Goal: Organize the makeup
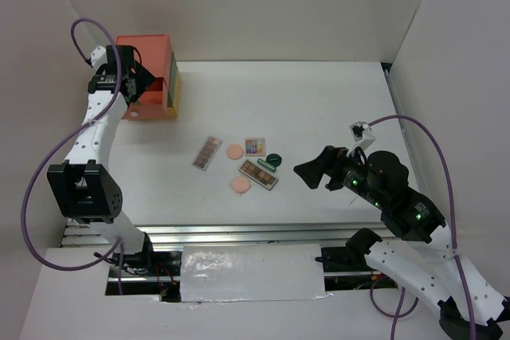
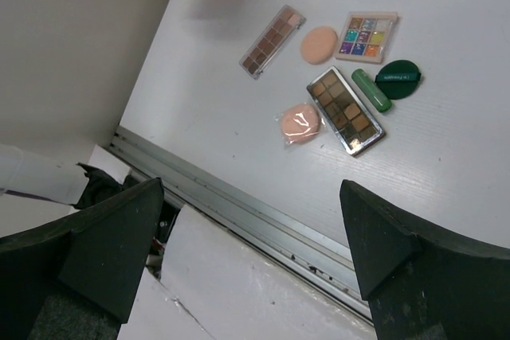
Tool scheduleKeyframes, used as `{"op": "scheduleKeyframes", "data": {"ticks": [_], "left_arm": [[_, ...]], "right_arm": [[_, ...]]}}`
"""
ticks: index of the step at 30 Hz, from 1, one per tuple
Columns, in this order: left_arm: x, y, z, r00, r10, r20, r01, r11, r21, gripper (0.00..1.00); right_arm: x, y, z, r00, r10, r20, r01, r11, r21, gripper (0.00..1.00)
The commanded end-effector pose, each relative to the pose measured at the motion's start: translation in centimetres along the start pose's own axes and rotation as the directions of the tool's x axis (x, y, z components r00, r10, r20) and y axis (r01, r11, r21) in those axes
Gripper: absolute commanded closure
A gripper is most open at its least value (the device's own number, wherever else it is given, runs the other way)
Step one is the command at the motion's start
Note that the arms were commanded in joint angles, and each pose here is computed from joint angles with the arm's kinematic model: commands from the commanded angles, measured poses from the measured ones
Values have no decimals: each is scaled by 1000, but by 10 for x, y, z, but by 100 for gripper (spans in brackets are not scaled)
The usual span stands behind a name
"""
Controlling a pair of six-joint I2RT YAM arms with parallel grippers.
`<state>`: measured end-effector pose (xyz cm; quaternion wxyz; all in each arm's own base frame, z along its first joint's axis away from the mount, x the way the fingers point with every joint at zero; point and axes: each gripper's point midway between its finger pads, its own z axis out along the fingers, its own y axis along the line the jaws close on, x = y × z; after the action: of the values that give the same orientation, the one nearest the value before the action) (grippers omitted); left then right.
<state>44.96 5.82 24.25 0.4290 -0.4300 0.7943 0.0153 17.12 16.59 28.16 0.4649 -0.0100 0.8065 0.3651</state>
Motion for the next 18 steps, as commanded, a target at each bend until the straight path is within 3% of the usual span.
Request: {"op": "scheduleKeyframes", "data": {"ticks": [1, 5, 8, 9, 10, 11, 13, 16, 18], "left_arm": [[-20, -17, -27, 998, -30, 56, 24, 993, 112, 2], [-26, -29, -50, 997, -10, 71, -3, 982, 187, 1], [3, -75, -101, 991, 102, 91, -127, 931, 342, 1], [15, -82, -111, 984, 133, 117, -165, 929, 331, 1], [65, -101, -137, 971, 224, 86, -240, 889, 391, 1], [89, -106, -146, 965, 251, 73, -259, 875, 409, 1], [150, -119, -172, 961, 275, 0, -239, 838, 490, 1], [232, -121, -190, 952, 290, -97, -192, 814, 547, 1], [270, -129, -185, 936, 333, -111, -228, 818, 528, 1]], "right_arm": [[-21, 15, -5, 998, -25, 55, 28, 999, -43, 0], [-27, 15, -8, 997, -35, 67, 37, 999, -29, 0], [-35, 15, -12, 994, -61, 92, 62, 998, -12, 0], [-39, 11, -12, 992, -64, 104, 63, 998, 15, 0], [-42, 8, -14, 992, -65, 106, 60, 997, 43, 0], [-45, 5, -15, 992, -61, 115, 53, 996, 70, 0], [-60, -8, -21, 984, -39, 173, 10, 986, 165, 0], [-73, -24, -37, 970, -19, 242, -47, 964, 263, 0], [-75, -28, -45, 966, -21, 257, -56, 956, 287, 0]]}}
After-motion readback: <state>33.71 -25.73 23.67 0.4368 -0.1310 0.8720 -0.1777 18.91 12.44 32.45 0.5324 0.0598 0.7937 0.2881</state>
